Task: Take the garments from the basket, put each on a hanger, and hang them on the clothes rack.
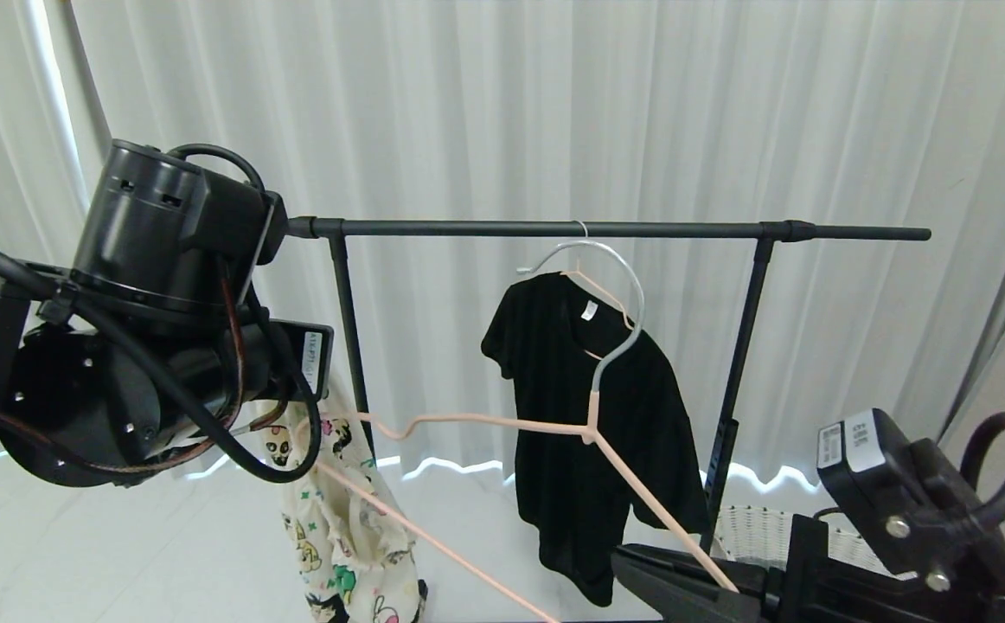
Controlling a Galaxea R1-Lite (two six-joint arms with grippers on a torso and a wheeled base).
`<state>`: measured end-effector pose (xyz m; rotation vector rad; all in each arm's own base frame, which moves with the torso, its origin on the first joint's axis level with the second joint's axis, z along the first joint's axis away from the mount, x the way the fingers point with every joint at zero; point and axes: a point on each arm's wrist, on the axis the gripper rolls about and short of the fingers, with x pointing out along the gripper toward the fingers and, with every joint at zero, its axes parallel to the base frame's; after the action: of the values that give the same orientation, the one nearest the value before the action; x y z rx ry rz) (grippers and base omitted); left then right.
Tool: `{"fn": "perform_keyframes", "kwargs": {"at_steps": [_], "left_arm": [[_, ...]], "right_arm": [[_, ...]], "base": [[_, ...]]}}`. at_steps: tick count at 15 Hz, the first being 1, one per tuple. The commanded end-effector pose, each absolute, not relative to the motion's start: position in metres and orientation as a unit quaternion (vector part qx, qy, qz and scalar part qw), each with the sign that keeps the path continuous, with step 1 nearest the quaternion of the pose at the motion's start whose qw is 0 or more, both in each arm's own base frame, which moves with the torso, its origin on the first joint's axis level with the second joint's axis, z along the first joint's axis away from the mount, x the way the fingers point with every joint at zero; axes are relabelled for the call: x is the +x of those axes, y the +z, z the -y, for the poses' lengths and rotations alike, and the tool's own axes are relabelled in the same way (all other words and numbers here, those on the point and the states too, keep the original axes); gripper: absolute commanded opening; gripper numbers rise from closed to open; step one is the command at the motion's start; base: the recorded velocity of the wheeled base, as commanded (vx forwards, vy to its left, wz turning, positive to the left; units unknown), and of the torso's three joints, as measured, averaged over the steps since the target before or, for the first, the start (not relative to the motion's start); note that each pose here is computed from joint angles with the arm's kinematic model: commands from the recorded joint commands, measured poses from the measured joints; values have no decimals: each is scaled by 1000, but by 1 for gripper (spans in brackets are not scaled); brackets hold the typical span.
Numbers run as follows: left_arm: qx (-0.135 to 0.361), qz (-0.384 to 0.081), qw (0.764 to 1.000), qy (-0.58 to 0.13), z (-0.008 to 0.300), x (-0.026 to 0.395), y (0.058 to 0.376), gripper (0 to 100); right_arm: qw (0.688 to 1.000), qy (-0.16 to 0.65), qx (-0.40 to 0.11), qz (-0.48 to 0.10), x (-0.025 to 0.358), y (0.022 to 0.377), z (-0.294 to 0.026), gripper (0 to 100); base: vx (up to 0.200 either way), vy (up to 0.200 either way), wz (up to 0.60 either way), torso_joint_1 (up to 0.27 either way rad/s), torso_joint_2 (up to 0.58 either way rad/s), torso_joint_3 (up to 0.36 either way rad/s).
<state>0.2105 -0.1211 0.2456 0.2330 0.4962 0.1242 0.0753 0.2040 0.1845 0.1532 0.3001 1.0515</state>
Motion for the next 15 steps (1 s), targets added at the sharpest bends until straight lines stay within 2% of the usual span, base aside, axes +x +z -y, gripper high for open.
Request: {"fn": "perform_keyframes", "kwargs": {"at_steps": [1, 12, 15], "left_arm": [[114, -241, 962, 55, 119, 206, 248, 0], [115, -239, 964, 36, 125, 199, 248, 0], [102, -227, 969, -12, 126, 183, 257, 0]], "right_arm": [[858, 485, 65, -155, 82, 174, -214, 0], [874, 461, 90, -128, 112, 192, -244, 0], [873, 463, 83, -133, 118, 187, -261, 0]], "base": [[0, 0, 0, 0, 0, 0], [0, 0, 0, 0, 0, 0], [0, 0, 0, 0, 0, 0]]}}
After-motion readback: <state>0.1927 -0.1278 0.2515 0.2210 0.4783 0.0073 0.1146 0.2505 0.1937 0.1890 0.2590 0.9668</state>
